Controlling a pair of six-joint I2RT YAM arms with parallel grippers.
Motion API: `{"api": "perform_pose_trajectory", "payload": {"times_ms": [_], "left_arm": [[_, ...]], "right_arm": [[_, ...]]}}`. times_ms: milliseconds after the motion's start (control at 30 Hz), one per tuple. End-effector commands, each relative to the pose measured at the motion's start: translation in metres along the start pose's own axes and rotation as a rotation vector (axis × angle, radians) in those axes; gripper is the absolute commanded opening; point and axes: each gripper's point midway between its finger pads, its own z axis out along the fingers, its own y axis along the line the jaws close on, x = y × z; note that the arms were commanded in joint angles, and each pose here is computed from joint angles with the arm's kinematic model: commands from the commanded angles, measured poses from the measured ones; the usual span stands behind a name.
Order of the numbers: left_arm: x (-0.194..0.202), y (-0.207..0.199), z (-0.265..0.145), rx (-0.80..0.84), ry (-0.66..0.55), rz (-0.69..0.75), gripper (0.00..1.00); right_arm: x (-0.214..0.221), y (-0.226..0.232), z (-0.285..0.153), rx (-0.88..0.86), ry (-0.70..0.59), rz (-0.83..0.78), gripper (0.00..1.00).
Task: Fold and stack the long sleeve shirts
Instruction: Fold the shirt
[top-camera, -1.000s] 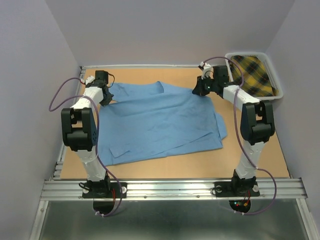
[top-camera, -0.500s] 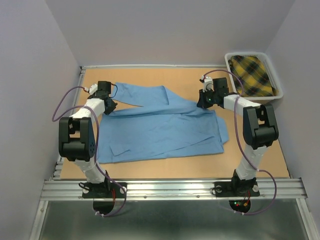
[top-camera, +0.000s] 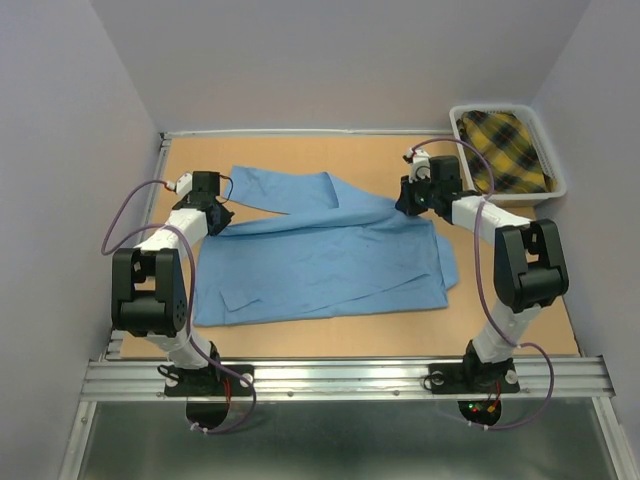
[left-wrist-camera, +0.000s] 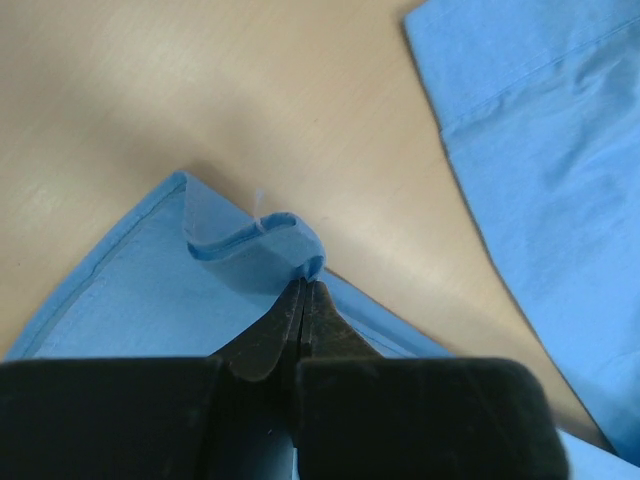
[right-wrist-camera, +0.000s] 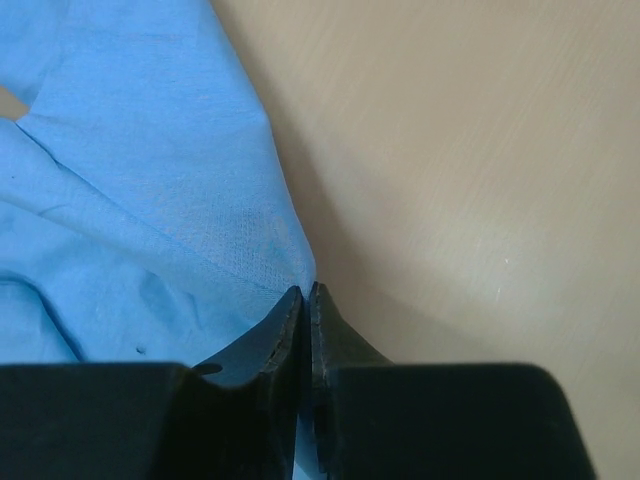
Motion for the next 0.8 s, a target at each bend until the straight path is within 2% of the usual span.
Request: {"api": "perform_pose_trajectory", "payload": {"times_ms": [0, 33, 167, 267, 667, 767], "left_arm": [[0.003, 0.011, -0.001, -0.017, -0.010, -0.008, 0.00], [0.005, 0.012, -0.001, -0.018, -0.005, -0.006, 0.00], [0.002, 0.007, -0.002, 0.002, -0.012, 0.000, 0.00], [-0.003, 0.002, -0.004, 0.019, -0.022, 0.009, 0.00], [-0.003, -0.003, -0.007, 0.056, -0.019, 0.031, 0.00], [-0.005, -0.004, -0.008, 0.059, -0.025, 0.036, 0.00]], "right_arm": [[-0.011, 0.002, -0.009, 0.013, -0.059, -0.005, 0.13], [-0.011, 0.003, -0.009, 0.012, -0.059, -0.002, 0.18], [-0.015, 0.001, -0.016, 0.040, -0.075, 0.029, 0.27], [-0.018, 0.002, -0.024, 0.051, -0.089, 0.040, 0.37], [-0.019, 0.018, -0.050, 0.025, -0.122, 0.110, 0.36], [-0.022, 0.034, -0.056, -0.049, -0.132, 0.151, 0.36]]}}
